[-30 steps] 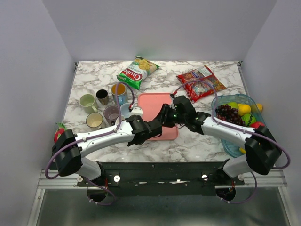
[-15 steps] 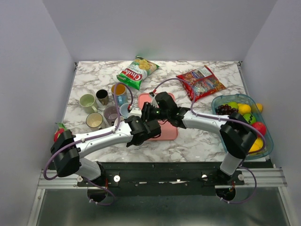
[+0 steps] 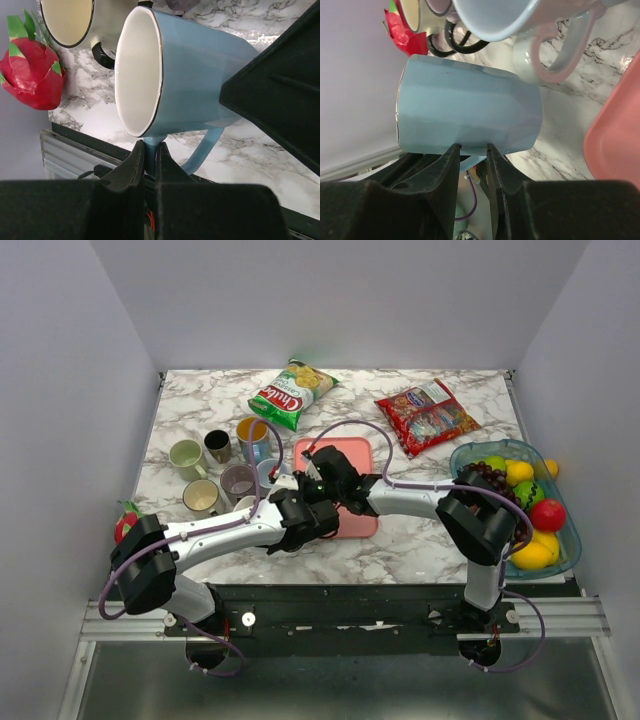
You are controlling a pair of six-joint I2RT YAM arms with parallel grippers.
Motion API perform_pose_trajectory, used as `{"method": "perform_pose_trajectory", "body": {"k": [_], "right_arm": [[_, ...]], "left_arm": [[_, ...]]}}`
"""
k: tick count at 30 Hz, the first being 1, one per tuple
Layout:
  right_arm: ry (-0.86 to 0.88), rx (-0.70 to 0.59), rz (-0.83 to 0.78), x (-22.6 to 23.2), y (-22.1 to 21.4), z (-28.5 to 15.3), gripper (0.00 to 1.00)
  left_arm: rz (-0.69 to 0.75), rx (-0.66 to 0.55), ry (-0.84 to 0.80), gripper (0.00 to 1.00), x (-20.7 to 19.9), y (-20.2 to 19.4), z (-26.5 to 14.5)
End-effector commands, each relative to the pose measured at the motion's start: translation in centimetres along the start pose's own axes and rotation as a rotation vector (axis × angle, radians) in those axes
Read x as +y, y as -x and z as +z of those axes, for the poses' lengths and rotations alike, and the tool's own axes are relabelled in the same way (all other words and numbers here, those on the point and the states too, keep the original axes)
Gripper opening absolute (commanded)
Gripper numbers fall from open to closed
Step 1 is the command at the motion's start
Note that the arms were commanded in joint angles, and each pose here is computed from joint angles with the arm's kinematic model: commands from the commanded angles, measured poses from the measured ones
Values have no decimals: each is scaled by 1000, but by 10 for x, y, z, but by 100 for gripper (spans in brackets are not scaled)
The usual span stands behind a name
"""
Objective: Turn the mug right side up
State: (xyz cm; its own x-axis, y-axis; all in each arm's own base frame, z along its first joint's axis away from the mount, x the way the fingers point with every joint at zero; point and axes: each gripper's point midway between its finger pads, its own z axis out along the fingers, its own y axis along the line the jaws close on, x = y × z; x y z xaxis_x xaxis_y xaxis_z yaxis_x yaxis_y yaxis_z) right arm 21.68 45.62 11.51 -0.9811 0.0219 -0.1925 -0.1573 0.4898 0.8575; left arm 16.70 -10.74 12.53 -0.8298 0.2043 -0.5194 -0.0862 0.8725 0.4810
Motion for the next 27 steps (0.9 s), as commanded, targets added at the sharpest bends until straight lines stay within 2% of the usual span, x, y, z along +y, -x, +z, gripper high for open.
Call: {"method": "perform_pose_trajectory", "body": {"k": [1, 9, 14, 27], "right_arm": [[17, 30, 11, 1, -5, 14, 35], [-13, 42, 44, -19, -12, 22, 35], [-36, 40, 56, -29, -16, 21, 34], [-68, 31, 82, -45, -21, 18, 29]], "left_arm": [[22, -26, 56, 11, 5, 0, 6], [57, -13, 67, 11, -2, -6, 14], [68, -30, 49, 20, -8, -3, 11], [105, -63, 3, 19, -35, 4, -4]]}}
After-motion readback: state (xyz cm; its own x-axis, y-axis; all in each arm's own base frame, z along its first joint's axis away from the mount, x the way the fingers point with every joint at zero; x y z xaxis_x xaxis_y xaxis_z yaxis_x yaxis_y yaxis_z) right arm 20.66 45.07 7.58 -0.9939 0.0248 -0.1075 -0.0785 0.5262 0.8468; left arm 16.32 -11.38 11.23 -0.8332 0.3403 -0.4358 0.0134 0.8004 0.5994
